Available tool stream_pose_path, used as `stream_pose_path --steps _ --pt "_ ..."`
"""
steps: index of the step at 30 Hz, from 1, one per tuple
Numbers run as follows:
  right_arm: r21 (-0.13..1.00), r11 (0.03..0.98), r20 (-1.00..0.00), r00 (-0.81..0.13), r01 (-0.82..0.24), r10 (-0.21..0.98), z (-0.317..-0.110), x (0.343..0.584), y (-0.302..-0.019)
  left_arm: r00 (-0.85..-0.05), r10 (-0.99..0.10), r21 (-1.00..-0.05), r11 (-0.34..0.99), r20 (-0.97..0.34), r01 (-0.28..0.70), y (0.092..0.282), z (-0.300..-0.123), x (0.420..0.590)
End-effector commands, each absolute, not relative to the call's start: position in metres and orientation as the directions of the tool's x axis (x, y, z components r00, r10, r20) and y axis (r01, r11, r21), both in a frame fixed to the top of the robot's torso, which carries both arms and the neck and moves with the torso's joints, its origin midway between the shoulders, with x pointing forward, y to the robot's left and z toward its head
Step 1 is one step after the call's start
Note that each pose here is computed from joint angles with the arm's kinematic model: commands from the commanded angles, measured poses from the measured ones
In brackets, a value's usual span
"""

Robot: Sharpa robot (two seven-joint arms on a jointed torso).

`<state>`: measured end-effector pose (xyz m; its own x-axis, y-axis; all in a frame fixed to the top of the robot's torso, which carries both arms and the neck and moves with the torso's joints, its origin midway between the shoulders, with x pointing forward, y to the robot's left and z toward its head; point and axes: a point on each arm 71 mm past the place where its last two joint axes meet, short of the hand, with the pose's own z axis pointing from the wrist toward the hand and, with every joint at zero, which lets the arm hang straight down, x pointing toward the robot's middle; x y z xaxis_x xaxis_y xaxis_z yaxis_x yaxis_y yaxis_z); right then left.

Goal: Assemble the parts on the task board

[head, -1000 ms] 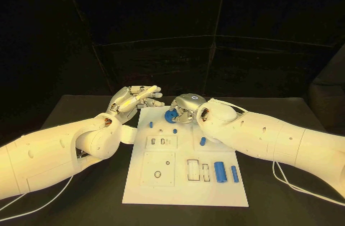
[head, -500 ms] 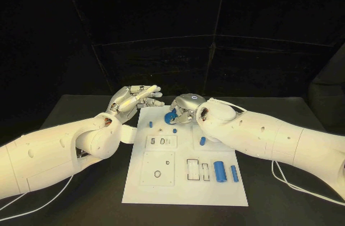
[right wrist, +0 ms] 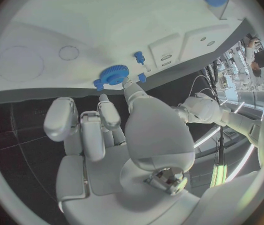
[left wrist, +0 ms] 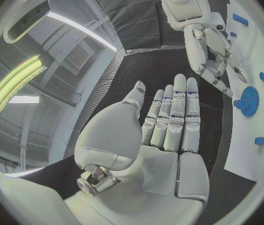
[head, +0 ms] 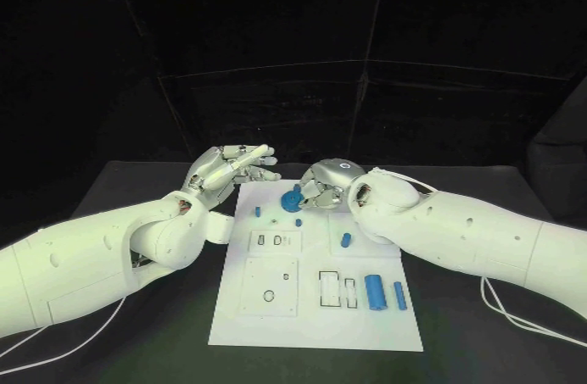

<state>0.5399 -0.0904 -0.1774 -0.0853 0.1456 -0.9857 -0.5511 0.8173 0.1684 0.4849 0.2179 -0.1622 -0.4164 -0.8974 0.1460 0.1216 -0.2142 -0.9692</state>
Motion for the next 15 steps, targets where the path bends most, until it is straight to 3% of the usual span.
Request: stream_pose_path --steps 1,8,15 --pt "0.275 0.779 -0.952 -0.046 -0.564 0.302 -0.165 0.533 -0.111 -0.426 -0.892 -0.966 -0.223 0.149 0.131 0.219 -0.16 0.484" --pt "0.422 0.75 -0.9 -0.134 -0.509 0.416 -0.157 0.523 -0.18 -0.42 -0.895 -0.966 -0.22 0.146 0.133 0.223 -0.16 0.484" --pt "0.462 0.761 -0.883 -0.159 -0.455 0.441 -0.157 0.523 -0.239 -0.422 -0.895 -0.966 -0.221 0.147 0.133 0.222 -0.161 0.485"
